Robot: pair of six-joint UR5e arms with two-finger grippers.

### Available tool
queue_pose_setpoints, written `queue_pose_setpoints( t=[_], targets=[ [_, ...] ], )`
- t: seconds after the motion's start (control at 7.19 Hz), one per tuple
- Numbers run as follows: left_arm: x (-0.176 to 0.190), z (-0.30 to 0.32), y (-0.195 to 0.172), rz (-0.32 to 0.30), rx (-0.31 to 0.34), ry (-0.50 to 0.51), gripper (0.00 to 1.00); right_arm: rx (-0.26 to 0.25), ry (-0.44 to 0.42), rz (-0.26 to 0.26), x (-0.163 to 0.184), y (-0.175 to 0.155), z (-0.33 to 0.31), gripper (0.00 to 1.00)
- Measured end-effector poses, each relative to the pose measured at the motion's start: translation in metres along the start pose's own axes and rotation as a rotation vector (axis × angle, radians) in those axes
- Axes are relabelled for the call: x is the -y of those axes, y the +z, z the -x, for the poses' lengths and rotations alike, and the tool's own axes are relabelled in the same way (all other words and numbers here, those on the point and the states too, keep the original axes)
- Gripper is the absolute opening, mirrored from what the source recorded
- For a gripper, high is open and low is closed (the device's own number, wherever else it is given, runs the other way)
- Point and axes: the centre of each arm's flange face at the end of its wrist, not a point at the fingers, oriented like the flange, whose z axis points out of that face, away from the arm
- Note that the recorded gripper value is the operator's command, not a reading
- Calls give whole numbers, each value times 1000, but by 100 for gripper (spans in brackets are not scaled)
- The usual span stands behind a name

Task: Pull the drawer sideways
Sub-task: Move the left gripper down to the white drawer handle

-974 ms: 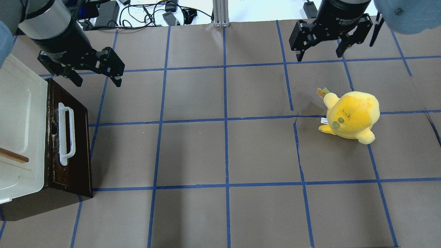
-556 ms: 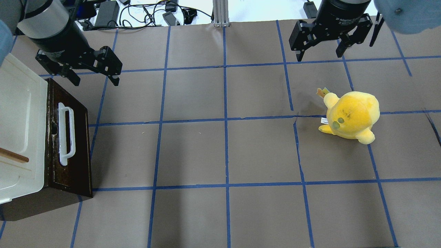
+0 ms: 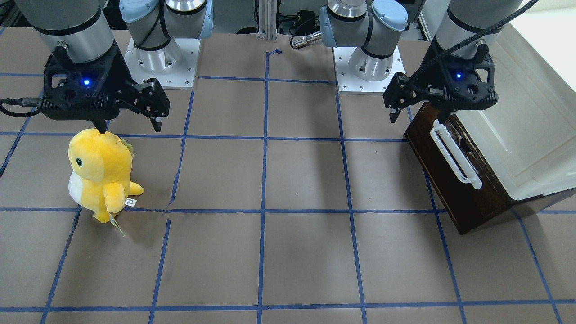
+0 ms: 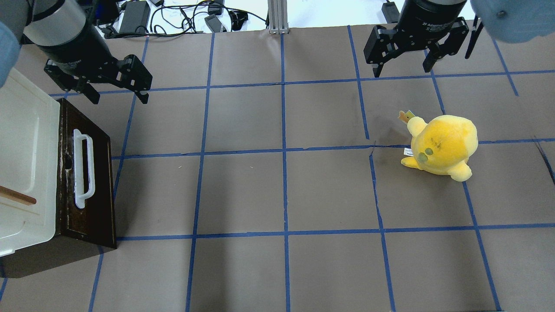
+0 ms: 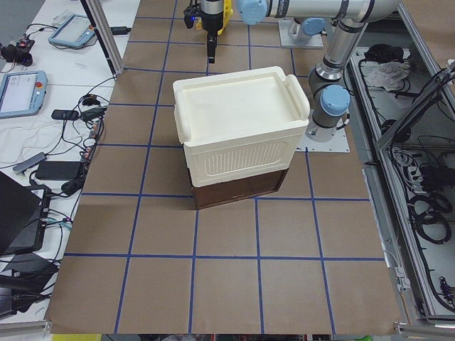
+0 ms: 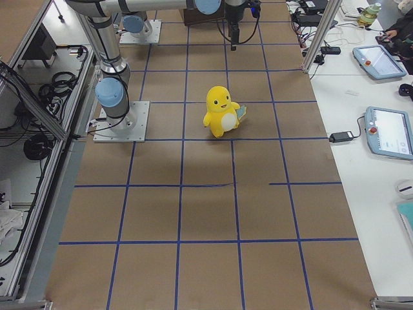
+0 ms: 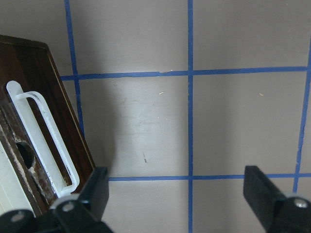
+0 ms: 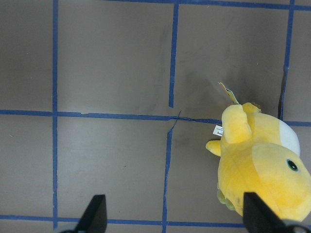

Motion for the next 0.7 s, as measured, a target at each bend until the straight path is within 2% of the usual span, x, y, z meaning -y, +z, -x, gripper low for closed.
queue_pose_setpoints(
  t=[0.14, 0.42, 0.7],
  targets=[
    [7, 2, 8, -14, 2, -9, 100, 0, 0, 0, 0, 0, 0, 100],
    [15, 3, 51, 13, 16, -25, 100, 0, 0, 0, 0, 0, 0, 100],
    [19, 11, 109, 62, 138, -144, 100, 0, -1, 0, 0, 0, 0, 100]
  ],
)
